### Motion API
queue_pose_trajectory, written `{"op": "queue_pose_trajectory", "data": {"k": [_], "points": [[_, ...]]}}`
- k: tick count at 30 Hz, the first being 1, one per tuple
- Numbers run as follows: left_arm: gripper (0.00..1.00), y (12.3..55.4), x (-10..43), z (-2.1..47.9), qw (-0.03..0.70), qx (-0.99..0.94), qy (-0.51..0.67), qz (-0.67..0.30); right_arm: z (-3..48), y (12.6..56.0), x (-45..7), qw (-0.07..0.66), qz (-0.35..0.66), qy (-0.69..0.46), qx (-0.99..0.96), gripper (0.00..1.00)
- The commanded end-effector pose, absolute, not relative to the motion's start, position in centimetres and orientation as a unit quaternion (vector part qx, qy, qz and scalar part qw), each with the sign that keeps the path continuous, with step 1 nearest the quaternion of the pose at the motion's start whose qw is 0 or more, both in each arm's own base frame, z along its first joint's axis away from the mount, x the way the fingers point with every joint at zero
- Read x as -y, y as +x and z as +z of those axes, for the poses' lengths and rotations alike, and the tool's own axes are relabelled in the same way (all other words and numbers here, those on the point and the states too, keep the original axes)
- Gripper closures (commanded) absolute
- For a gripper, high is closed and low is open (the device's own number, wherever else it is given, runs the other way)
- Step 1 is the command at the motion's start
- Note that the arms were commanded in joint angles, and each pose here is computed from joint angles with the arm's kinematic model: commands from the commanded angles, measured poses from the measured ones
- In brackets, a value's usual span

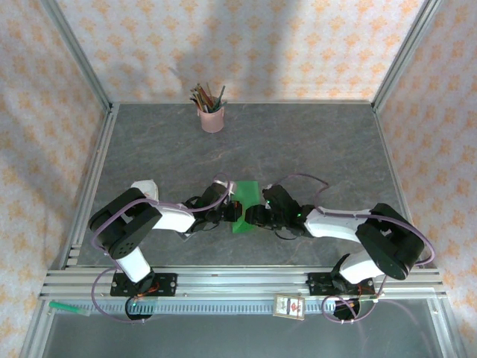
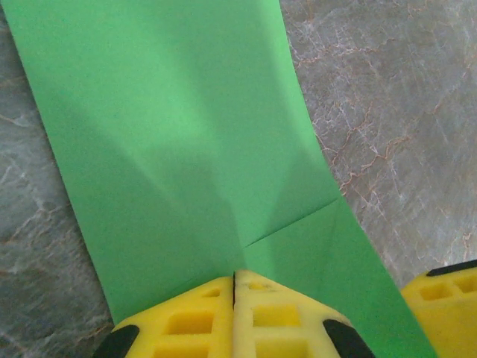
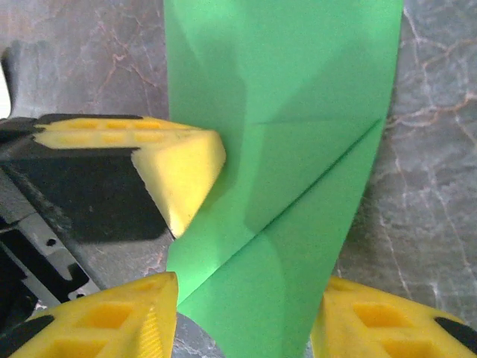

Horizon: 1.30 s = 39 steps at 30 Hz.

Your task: Fold a paper plane with a square sheet of paper (pick it up from the middle)

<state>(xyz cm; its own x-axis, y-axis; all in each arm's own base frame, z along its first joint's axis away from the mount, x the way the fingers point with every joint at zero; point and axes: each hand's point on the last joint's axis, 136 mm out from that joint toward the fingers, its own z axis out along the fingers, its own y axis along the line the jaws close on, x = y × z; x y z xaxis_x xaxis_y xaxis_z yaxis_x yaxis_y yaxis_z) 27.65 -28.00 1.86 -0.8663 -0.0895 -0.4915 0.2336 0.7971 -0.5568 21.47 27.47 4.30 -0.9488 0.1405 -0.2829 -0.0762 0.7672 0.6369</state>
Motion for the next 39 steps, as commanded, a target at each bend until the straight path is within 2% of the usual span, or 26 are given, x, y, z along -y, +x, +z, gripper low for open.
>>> {"op": "queue_pose_trajectory", "data": {"k": [1,9,22,30,35,39], "points": [[1.00,26.3,26.2,-0.6,0.219,-0.936,0.035,-0.275,5.0,22.3,-27.6,0.185,0.348,0.006,-0.919,0.52],[1.00,26.4,26.2,-0.5,0.219,-0.936,0.035,-0.273,4.5,21.4,-27.0,0.166,0.365,0.031,-0.915,0.53],[1.00,26.4,26.1,-0.6,0.220,-0.937,0.038,-0.269,4.0,20.5,-26.2,0.165,0.386,0.082,-0.904,0.81],[1.00,26.7,26.6,-0.1,0.222,-0.934,0.038,-0.277,3.6,20.8,-26.0,0.170,0.377,0.093,-0.906,0.94],[0.85,27.7,27.8,2.1,0.236,-0.922,0.032,-0.304,3.0,21.0,-25.4,0.175,0.342,0.076,-0.920,1.00],[0.70,28.7,29.1,5.3,0.258,-0.905,0.030,-0.336,3.0,21.4,-24.9,0.183,0.306,0.044,-0.933,1.00]]}}
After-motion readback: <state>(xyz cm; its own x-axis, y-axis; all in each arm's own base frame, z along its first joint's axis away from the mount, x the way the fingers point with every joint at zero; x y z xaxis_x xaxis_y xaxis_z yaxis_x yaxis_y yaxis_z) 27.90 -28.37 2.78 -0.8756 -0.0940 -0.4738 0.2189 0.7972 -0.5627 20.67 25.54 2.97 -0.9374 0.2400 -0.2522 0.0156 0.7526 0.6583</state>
